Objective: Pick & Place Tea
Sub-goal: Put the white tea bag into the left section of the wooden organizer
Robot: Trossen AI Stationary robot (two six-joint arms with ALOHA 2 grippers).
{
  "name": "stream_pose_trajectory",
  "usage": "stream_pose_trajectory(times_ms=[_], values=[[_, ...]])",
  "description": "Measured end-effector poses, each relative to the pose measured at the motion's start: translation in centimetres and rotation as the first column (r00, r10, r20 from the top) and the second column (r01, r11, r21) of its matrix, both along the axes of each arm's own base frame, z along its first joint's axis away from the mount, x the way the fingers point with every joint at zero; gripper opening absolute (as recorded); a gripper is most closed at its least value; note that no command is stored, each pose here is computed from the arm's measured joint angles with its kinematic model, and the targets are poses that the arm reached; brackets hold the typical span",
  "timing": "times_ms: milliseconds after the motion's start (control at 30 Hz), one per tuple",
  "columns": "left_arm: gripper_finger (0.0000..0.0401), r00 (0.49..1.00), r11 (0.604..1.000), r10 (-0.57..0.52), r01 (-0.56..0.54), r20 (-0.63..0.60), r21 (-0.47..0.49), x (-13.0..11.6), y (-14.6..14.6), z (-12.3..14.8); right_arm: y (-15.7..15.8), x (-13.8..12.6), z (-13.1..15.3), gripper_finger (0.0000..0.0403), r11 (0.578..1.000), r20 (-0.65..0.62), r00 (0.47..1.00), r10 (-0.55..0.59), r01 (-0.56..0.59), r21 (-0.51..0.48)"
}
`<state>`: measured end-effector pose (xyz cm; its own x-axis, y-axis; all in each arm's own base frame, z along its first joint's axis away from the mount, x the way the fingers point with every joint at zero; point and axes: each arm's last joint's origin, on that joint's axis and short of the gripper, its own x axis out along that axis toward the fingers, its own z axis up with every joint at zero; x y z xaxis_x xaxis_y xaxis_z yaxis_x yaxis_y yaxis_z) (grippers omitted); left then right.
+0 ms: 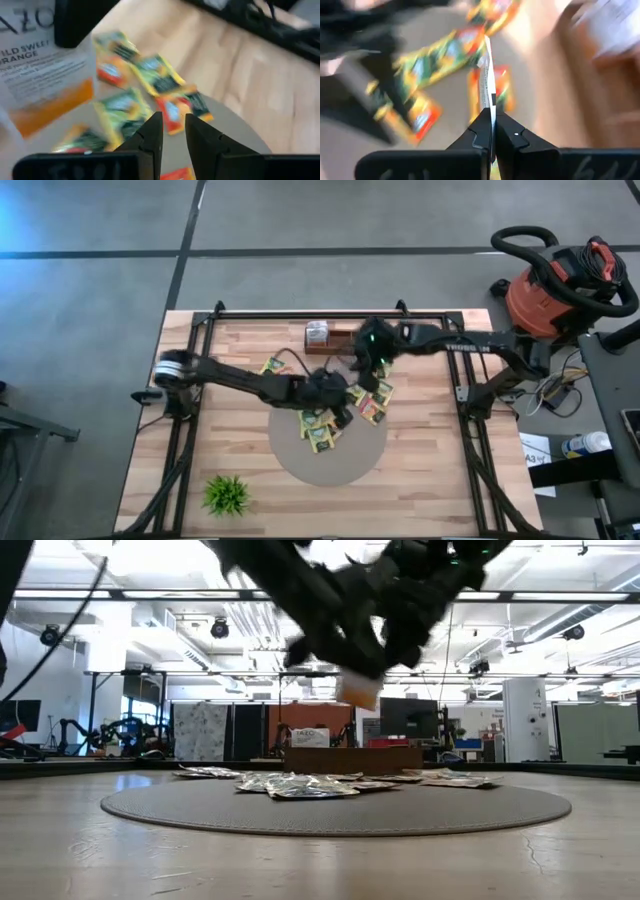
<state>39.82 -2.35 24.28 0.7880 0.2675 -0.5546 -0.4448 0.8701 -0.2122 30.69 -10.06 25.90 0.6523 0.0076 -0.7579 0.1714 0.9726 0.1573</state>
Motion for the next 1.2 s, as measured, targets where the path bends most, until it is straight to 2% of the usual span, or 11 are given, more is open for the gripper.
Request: stream_pose_trajectory(times_ms=[100, 167, 333, 500, 667, 967, 1200], values=[[0.0078, 0.996, 0.995, 0.087, -0.087, 0.007, 0.049, -2.5, -0.5, 3.0, -2.2, 1.5, 0.8, 0.0008, 0.999, 0.015, 1.000, -0.023, 0.024, -0.040], [0.0078, 0.991, 0.989, 0.137, -0.136, -0.003, 0.060, -4.4, -0.8, 4.0, -3.6, 2.8, 1.1, 0.0008, 0.998, 0.021, 1.000, -0.019, 0.020, -0.067], [0.0078, 0.971, 0.972, 0.234, -0.235, 0.043, 0.002, -8.9, -1.3, 5.4, -6.0, 6.2, 0.4, 0.0008, 0.994, -0.040, 0.999, 0.022, -0.026, -0.109], [0.0078, 0.950, 0.953, 0.302, -0.298, 0.073, -0.061, -12.6, -1.4, 4.5, -7.9, 9.2, -0.7, 0.0008, 0.981, -0.088, 0.996, 0.027, -0.044, -0.189], [0.0078, 0.938, 0.940, 0.335, -0.326, 0.094, -0.103, -15.9, -1.3, 3.3, -9.2, 11.3, -2.2, 0.0008, 0.962, -0.203, 0.979, 0.028, -0.081, -0.260], [0.0078, 0.924, 0.934, 0.355, -0.343, 0.140, -0.099, -20.4, -0.2, 1.9, -11.3, 12.4, -3.5, 0.0008, 0.966, -0.329, 0.944, -0.014, -0.072, -0.249], [0.0078, 0.922, 0.938, 0.347, -0.338, 0.173, -0.080, -22.5, 0.4, 1.0, -11.7, 12.3, -3.7, 0.0008, 0.973, -0.340, 0.940, -0.021, -0.059, -0.224]])
